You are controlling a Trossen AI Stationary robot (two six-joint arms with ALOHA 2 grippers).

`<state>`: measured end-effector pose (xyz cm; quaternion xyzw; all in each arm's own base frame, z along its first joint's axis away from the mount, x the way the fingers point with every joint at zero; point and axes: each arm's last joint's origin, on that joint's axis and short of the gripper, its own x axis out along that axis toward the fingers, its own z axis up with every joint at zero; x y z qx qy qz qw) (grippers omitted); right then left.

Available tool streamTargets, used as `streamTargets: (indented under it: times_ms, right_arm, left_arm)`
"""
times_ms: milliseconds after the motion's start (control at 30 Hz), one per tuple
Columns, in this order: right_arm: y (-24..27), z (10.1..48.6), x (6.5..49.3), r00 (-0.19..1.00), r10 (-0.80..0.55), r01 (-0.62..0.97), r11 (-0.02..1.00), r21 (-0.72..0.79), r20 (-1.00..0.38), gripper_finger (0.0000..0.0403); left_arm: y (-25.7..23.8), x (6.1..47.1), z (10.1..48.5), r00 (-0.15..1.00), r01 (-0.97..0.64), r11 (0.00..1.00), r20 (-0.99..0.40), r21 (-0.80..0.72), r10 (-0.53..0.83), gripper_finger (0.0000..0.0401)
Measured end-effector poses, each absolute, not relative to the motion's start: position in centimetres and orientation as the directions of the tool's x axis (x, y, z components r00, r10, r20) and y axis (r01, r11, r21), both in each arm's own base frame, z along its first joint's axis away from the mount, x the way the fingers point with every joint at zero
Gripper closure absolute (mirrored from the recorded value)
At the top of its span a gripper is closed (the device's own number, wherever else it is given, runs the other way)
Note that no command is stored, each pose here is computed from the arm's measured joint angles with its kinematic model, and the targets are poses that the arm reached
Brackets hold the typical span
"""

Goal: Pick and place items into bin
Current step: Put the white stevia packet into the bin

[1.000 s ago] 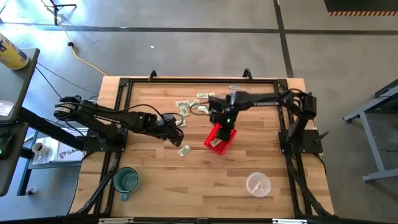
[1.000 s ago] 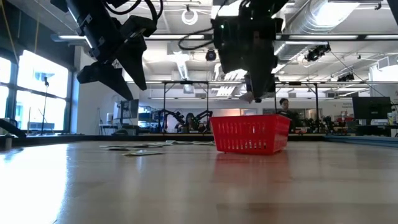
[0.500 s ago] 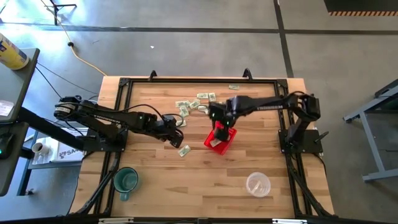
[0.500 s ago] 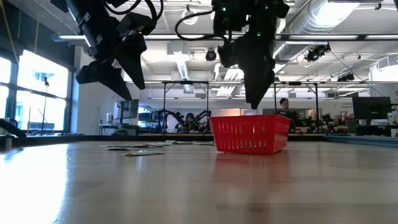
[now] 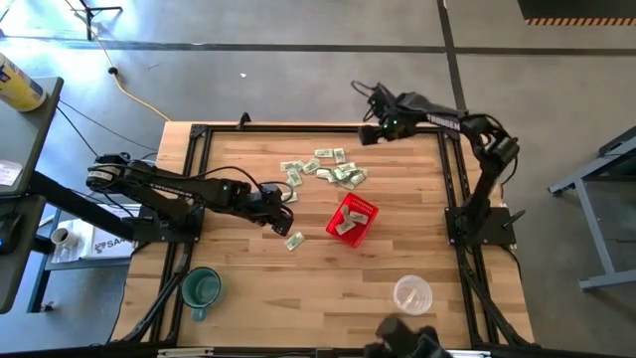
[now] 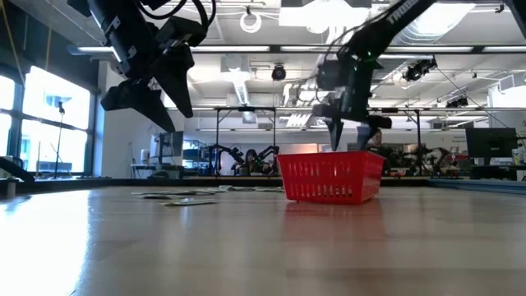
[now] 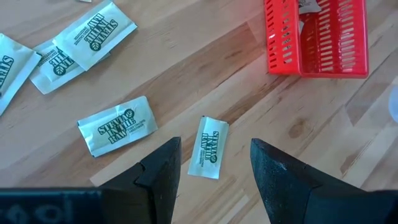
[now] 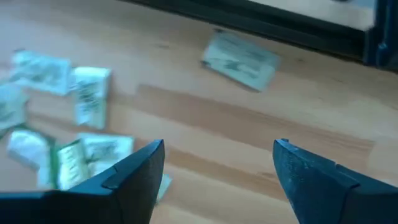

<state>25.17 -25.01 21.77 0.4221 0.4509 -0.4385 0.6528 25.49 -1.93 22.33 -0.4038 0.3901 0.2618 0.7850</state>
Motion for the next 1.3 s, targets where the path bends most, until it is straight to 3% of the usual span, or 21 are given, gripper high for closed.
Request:
streamTargets:
  times_ms: [167, 300, 400, 533, 667, 800, 1300]
  right_arm:
    - [-26.3, 19.8, 25.2, 0.204, -0.164, 0.959, 0.230, 0.164, -0.965, 0.0124]
    - [-26.0, 19.5, 26.4, 0.271, -0.145, 0.937, 0.267, 0.226, -0.952, 0.0130]
    - [-25.1, 20.0, 27.1, 0.293, -0.090, 0.904, 0.351, 0.245, -0.952, 0.0129]
    - [-23.4, 20.9, 27.5, 0.190, -0.037, 0.851, 0.505, 0.146, -0.981, 0.0126]
    - [-21.4, 21.0, 27.6, 0.062, 0.002, 0.770, 0.637, 0.049, -0.998, 0.0126]
    - [-20.0, 21.0, 27.8, 0.031, 0.062, 0.693, 0.718, 0.066, -0.998, 0.0125]
    - [-17.4, 21.5, 29.1, 0.039, 0.079, 0.645, 0.759, 0.086, -0.996, 0.0126]
  left_arm:
    - [-1.9, 25.5, 22.3, 0.561, -0.725, 0.536, -0.822, -0.432, 0.097, 0.0176]
    - [-1.9, 25.5, 22.3, 0.561, -0.725, 0.534, -0.823, -0.435, 0.092, 0.0176]
    - [-1.6, 25.8, 21.8, 0.541, -0.723, 0.564, -0.835, -0.400, 0.101, 0.0176]
    - [-0.4, 26.1, 20.3, 0.461, -0.726, 0.607, -0.884, -0.323, 0.081, 0.0176]
    - [0.2, 26.6, 18.9, 0.400, -0.653, 0.730, -0.910, -0.202, 0.107, 0.0176]
    - [1.0, 27.0, 17.6, 0.348, -0.575, 0.807, -0.933, -0.138, 0.089, 0.0176]
    - [2.3, 27.8, 13.4, 0.175, -0.371, 0.928, -0.980, 0.019, 0.090, 0.0179]
